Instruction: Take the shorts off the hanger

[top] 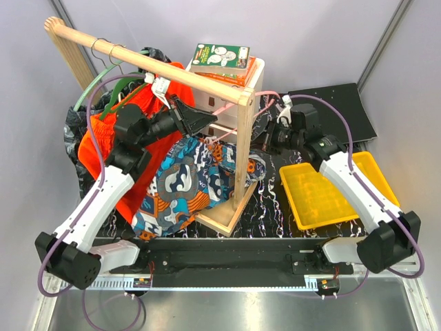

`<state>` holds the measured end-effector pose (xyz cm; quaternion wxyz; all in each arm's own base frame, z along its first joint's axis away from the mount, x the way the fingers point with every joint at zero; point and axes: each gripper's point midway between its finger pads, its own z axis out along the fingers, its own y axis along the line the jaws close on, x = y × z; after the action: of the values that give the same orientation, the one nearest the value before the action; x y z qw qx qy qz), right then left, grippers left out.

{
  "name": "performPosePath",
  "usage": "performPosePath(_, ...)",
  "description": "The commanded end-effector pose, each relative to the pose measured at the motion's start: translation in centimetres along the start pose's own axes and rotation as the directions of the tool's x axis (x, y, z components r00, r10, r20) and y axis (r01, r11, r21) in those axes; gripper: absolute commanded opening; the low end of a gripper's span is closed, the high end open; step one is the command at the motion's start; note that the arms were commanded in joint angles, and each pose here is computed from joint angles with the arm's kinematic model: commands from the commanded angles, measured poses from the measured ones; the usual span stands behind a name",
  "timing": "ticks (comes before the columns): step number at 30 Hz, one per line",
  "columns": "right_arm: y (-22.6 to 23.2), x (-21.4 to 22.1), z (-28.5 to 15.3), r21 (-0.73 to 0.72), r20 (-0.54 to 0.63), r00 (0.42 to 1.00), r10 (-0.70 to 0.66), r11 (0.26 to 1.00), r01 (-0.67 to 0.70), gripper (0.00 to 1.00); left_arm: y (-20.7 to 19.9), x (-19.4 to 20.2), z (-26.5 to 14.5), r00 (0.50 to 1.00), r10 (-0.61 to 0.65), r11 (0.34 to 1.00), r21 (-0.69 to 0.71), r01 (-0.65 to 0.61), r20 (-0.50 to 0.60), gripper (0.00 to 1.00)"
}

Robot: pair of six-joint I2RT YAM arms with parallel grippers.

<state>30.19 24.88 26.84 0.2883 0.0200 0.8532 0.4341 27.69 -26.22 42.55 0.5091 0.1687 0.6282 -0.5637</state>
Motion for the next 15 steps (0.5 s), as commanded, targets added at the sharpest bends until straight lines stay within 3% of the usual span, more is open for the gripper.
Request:
performPosePath(1,1.2,-2.1,-2.7,0.042,0.116,0.991,-0.067,0.997,0.063,0.00,-1.4,-5.1,-0.8,0.916,0.369,0.929,-0.076,-0.361,0.160,0.00)
performPosePath(3,0.5,-1.8,-2.6,0.071,0.103,0.992,-0.069,0.996,0.062,0.00,-1.5,-6.5,-1.8,0.850,0.477,0.879,-0.155,-0.452,0.223,0.00)
performPosePath(7,-0.2,-1.3,-2.0,0.083,0.072,0.996,-0.060,0.995,0.054,0.00,-1.2,-7.9,-2.3,0.826,0.499,0.864,-0.224,-0.451,0.261,0.00)
performPosePath(10,-0.2,-1.4,-1.8,0.079,0.069,0.996,-0.059,0.995,0.054,0.00,-1.0,-8.4,-1.9,0.852,0.458,0.884,-0.233,-0.406,0.254,0.00)
performPosePath(13,0.3,-1.5,-1.9,0.065,0.068,0.995,-0.070,0.996,0.066,0.00,1.1,-8.7,-1.7,0.923,0.303,0.919,-0.330,-0.216,0.238,0.00)
performPosePath(15,0.9,-1.7,-1.8,0.040,0.063,0.995,-0.083,0.996,0.080,0.00,0.2,-7.9,-0.9,0.946,0.232,0.950,-0.263,-0.170,0.228,0.00)
